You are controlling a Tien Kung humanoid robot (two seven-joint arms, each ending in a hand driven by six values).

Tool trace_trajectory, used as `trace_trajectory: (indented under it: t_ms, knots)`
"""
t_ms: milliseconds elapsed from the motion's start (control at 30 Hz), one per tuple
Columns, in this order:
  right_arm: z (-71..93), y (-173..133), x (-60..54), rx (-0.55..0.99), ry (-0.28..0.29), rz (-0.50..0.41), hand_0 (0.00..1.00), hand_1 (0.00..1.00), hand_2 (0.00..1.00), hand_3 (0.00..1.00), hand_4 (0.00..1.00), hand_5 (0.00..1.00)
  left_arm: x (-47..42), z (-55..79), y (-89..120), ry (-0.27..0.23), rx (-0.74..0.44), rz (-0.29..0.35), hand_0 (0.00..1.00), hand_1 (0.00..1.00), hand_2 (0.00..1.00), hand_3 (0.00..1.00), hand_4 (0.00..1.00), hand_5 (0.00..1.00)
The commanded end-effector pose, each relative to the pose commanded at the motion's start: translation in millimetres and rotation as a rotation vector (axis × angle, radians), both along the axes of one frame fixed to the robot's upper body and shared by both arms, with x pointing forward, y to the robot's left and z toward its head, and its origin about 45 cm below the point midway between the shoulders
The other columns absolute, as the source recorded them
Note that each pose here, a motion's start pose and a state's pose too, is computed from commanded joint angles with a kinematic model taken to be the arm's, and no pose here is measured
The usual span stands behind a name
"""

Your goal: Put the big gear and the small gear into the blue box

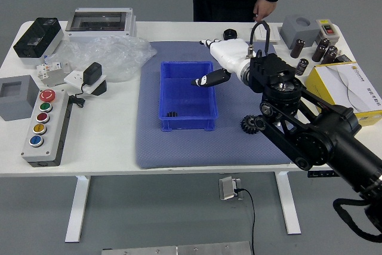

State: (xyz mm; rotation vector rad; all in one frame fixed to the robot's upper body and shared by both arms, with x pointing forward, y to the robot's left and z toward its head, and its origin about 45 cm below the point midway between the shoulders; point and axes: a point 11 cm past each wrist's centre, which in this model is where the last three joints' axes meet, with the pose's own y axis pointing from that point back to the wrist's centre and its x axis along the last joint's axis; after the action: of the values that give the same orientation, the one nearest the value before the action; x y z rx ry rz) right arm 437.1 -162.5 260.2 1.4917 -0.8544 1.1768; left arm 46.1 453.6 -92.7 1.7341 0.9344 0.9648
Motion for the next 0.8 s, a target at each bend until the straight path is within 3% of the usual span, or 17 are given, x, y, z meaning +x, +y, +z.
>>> trace_trajectory:
  t_ms: [167,200,367,800]
  knots:
    - [-10.4,-45.0,-4.6,-0.022,0.015,-0.077,0.747,0.706,0.805,0.848,0.936,0.679,0.3,0.0,0.0,-0.004,0.001,0.005,0.837,0.805,0.806,0.793,0.690,0.367]
    - [-13.0,-51.7,-5.9,-0.027,0.021,-0.089,0.711,0.671,0.745,0.761,0.899,0.600,0.2,-0.1,-0.2,-0.004,0.000,0.006,0.836,0.805,0.806,0.791,0.690,0.367]
    - [-28.2,-78.8,-13.6,-0.058,0.065,-0.137,0.711,0.671,0.745,0.761,0.899,0.600,1.0,-0.4,-1.0,-0.007,-0.001,0.008,0.836,0.805,0.806,0.791,0.690,0.367]
    - [-47.1,-94.6,-30.7,-0.130,0.174,-0.148,0.701,0.673,0.714,0.739,0.874,0.547,1.3,1.1,2.5,-0.011,0.006,0.017,0.836,0.805,0.805,0.789,0.688,0.366]
